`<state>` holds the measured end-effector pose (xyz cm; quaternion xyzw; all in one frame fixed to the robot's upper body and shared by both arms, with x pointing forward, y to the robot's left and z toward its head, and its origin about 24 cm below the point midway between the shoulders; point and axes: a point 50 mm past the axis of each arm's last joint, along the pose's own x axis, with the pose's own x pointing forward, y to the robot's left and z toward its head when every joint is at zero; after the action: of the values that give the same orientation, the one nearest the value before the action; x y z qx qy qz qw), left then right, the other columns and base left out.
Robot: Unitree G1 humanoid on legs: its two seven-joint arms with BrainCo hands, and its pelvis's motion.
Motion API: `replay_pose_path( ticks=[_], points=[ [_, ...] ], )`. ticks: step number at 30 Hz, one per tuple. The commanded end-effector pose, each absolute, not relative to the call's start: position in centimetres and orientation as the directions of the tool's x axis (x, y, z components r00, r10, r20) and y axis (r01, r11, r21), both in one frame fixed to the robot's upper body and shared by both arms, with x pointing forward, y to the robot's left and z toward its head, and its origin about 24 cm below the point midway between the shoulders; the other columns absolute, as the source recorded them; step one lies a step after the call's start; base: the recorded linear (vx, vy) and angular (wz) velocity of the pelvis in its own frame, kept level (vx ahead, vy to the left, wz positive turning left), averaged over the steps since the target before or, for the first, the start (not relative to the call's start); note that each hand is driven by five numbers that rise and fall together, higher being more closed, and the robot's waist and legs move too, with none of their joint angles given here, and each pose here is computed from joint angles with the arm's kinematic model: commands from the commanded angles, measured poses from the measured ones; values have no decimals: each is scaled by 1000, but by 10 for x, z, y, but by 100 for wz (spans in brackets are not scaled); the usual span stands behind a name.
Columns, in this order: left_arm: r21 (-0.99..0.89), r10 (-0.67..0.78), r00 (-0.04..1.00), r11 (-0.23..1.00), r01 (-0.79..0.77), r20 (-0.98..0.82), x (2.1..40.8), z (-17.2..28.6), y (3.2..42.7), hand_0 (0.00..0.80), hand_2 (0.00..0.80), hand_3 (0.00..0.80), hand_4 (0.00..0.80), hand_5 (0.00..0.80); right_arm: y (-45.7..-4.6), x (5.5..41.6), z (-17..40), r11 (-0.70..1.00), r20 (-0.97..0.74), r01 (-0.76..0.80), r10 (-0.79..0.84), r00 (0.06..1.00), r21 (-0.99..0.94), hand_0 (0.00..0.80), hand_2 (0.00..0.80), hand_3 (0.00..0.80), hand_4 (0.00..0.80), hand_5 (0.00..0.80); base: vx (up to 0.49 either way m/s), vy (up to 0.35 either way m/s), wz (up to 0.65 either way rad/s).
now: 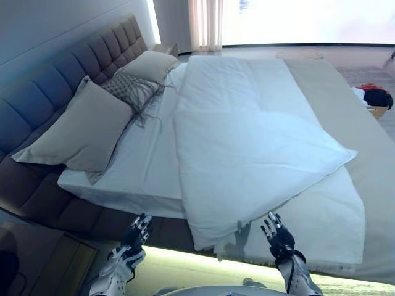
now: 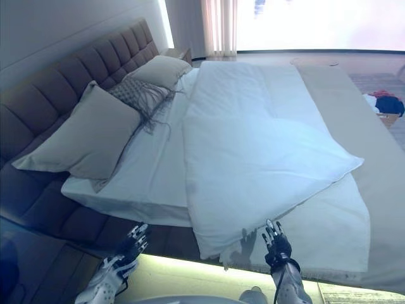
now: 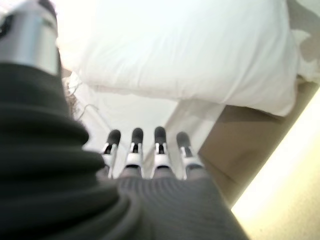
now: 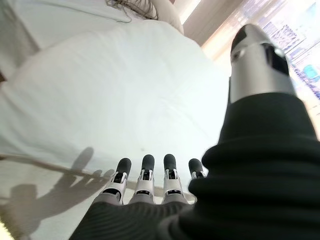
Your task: Make the bed neatly
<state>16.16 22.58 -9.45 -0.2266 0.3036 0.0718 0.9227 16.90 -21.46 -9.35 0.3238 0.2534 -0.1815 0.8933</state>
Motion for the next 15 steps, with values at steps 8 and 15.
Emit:
replay_pose_path(
  ticks=[8,15],
  points=[
    [-353,29,881,910,-218,-471,180,-71,247,0,0,0,0,0,-197,176,-86,731,-572,436,-77,817,524,0,0,0,0,0,178,-348,7],
    [-389,29,869,887,-250,-493,166,-82,236,0,0,0,0,0,-208,166,-93,741,-570,442,-99,816,505,0,0,0,0,0,138,-151,23]
  ],
)
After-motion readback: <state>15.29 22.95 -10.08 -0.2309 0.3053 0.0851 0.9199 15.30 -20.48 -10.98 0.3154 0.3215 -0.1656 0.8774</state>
